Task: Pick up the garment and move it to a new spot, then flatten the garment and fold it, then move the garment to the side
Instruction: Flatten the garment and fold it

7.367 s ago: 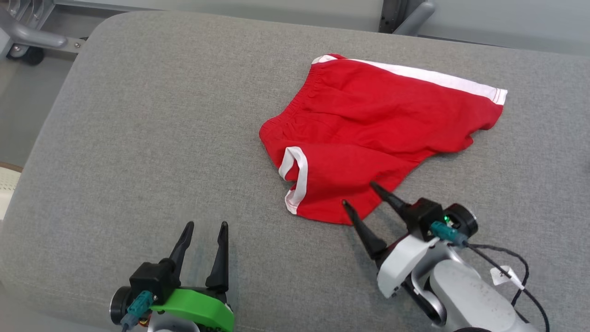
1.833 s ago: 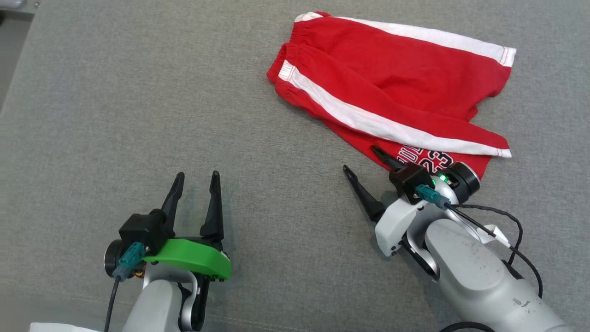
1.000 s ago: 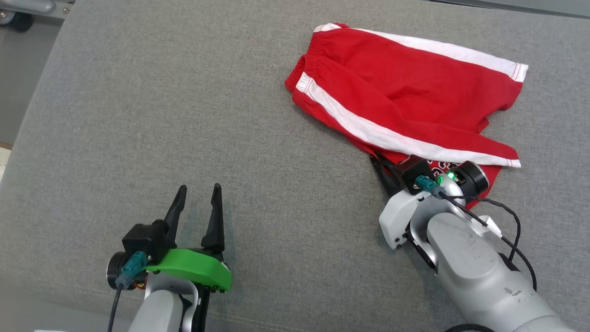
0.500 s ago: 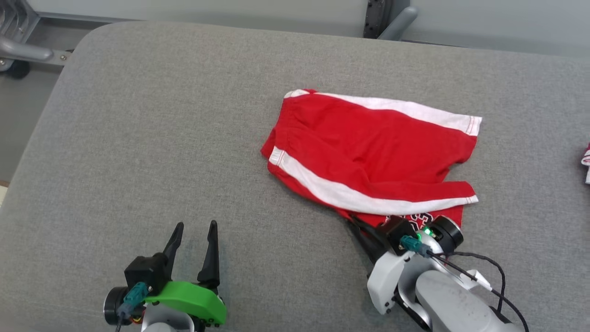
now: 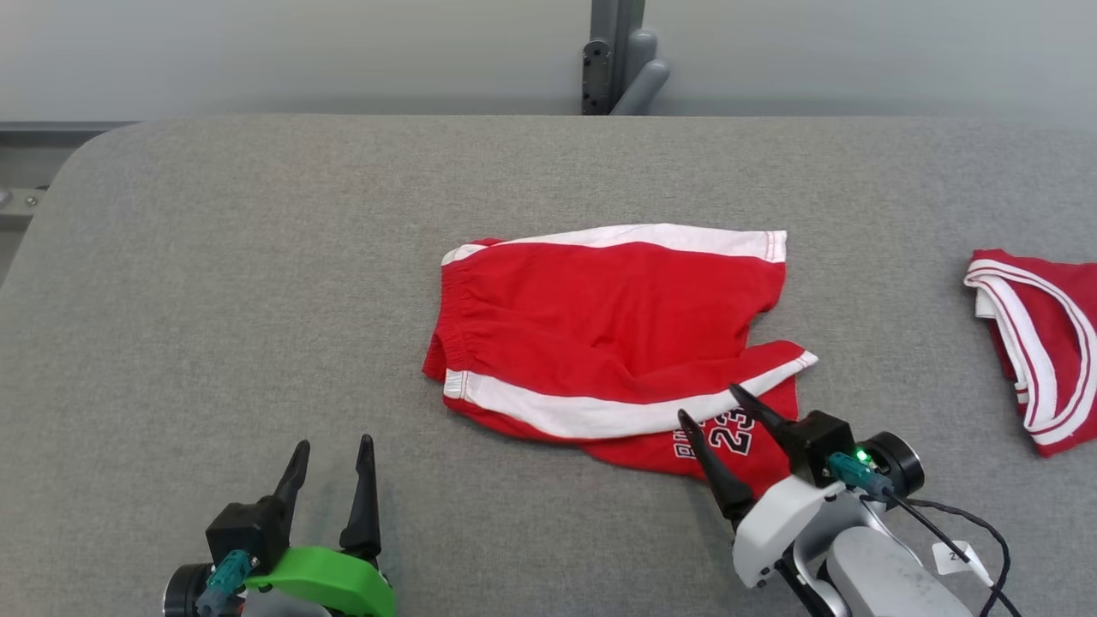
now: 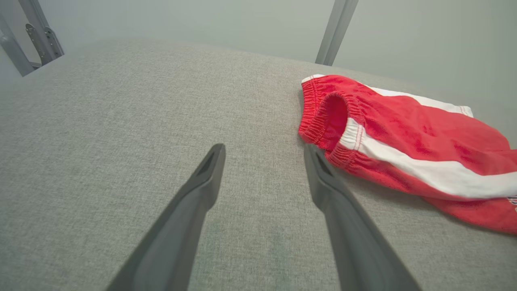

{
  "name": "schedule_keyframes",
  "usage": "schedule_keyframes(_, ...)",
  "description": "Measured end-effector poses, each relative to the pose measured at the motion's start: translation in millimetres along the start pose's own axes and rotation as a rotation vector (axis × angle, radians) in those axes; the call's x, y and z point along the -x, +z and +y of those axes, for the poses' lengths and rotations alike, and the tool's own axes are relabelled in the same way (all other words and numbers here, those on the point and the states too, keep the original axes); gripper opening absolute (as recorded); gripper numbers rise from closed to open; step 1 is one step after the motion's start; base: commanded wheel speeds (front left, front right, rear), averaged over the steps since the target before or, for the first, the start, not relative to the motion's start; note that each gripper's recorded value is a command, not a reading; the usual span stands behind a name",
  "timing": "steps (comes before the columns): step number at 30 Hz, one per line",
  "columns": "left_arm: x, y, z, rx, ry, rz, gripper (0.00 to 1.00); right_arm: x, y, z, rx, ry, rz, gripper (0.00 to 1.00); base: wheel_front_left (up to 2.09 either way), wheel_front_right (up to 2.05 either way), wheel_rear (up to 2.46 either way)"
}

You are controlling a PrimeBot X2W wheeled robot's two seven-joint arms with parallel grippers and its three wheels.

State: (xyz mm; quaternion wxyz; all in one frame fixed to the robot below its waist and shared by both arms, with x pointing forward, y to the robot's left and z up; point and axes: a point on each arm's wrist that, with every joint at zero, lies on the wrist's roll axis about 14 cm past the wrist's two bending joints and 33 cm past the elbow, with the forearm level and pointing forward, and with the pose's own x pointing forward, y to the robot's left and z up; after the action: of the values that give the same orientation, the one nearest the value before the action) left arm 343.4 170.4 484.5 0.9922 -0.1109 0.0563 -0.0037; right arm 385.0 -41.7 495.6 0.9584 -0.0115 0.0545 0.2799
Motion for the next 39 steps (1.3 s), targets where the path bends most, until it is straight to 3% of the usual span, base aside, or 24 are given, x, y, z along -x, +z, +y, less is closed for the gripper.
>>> schedule_keyframes(10, -12.9, 4.1, -22.6, -0.035, -0.074, -0.011, 1.0, 52.7, 20.7, -60.2, -0.019, -0.286, -0.103, 1.0, 0.0, 0.0, 0.0)
schedule_keyframes(18, -14.4, 6.9, -24.2, -0.044, -0.077, -0.022, 1.0, 86.0, 21.7, -81.5, -0.029, -0.411, -0.126, 1.0, 0.0, 0.0, 0.0)
schedule_keyframes(33, -15.8, -4.3, -25.7, -0.055, -0.085, 0.01, 1.0, 88.3, 12.3, -88.5, -0.048, -0.445, -0.106, 1.0, 0.0, 0.0, 0.0)
schedule_keyframes(39, -30.2, -7.7, -42.7, -0.032, -0.144, 0.023, 1.0, 79.7, 8.8, -95.1, -0.051, -0.448, -0.093, 1.0, 0.0, 0.0, 0.0)
